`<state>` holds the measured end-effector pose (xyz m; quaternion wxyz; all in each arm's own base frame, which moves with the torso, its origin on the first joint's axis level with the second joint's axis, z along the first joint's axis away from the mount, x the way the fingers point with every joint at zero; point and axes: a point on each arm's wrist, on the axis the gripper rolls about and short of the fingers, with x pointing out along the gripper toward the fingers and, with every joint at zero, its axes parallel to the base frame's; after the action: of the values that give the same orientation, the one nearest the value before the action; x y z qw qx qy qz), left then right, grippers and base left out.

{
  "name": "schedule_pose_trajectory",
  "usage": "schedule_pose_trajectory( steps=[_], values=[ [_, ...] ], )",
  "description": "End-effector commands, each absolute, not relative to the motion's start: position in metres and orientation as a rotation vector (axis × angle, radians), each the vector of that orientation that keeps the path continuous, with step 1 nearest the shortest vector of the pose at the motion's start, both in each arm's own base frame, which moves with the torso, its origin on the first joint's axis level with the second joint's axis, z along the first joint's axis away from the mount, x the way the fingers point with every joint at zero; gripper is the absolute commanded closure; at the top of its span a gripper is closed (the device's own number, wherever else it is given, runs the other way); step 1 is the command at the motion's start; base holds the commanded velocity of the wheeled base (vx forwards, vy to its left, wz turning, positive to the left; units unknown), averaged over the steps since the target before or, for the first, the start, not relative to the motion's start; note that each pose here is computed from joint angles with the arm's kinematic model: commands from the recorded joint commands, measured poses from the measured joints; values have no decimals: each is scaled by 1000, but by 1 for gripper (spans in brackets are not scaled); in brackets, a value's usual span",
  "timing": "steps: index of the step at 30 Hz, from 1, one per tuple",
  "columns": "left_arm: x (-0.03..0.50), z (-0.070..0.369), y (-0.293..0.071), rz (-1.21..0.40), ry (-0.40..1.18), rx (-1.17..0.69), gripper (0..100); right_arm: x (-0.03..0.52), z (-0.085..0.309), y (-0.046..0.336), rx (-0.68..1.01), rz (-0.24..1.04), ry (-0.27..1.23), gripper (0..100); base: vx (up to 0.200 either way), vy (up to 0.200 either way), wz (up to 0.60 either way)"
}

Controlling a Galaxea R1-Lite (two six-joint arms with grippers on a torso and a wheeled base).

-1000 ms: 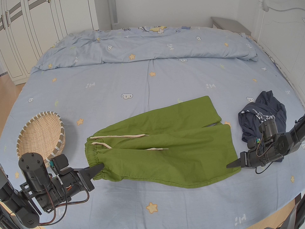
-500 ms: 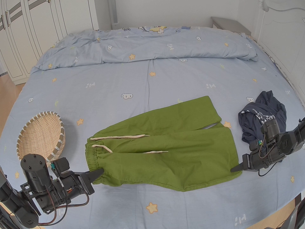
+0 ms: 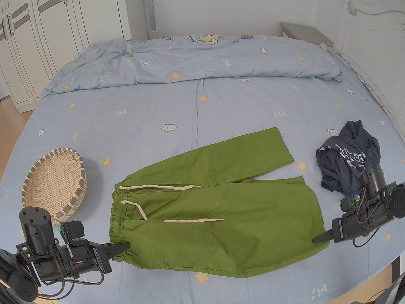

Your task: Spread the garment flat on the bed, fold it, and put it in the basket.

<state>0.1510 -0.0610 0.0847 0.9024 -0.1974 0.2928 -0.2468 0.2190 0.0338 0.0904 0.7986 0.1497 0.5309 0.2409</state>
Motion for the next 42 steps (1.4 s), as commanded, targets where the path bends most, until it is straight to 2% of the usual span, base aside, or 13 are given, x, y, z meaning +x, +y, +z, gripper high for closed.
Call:
schedule_pose_trajectory(
  steps=[1,6,16,30,42],
  values=[
    [148,83,-54,-486,606,-402,100,193,99,37,289,537,1106,100,0,0,0],
    [150,80,-54,-480,621,-385,100,182,90,36,232,464,1142,100,0,0,0],
    [158,63,-51,-438,704,-345,100,176,78,33,234,451,1141,100,0,0,0],
    [152,54,-49,-484,803,-277,100,171,67,32,201,408,1167,100,0,0,0],
    [156,56,-43,-452,776,-290,100,172,55,32,165,370,1164,100,0,0,0]
  ],
)
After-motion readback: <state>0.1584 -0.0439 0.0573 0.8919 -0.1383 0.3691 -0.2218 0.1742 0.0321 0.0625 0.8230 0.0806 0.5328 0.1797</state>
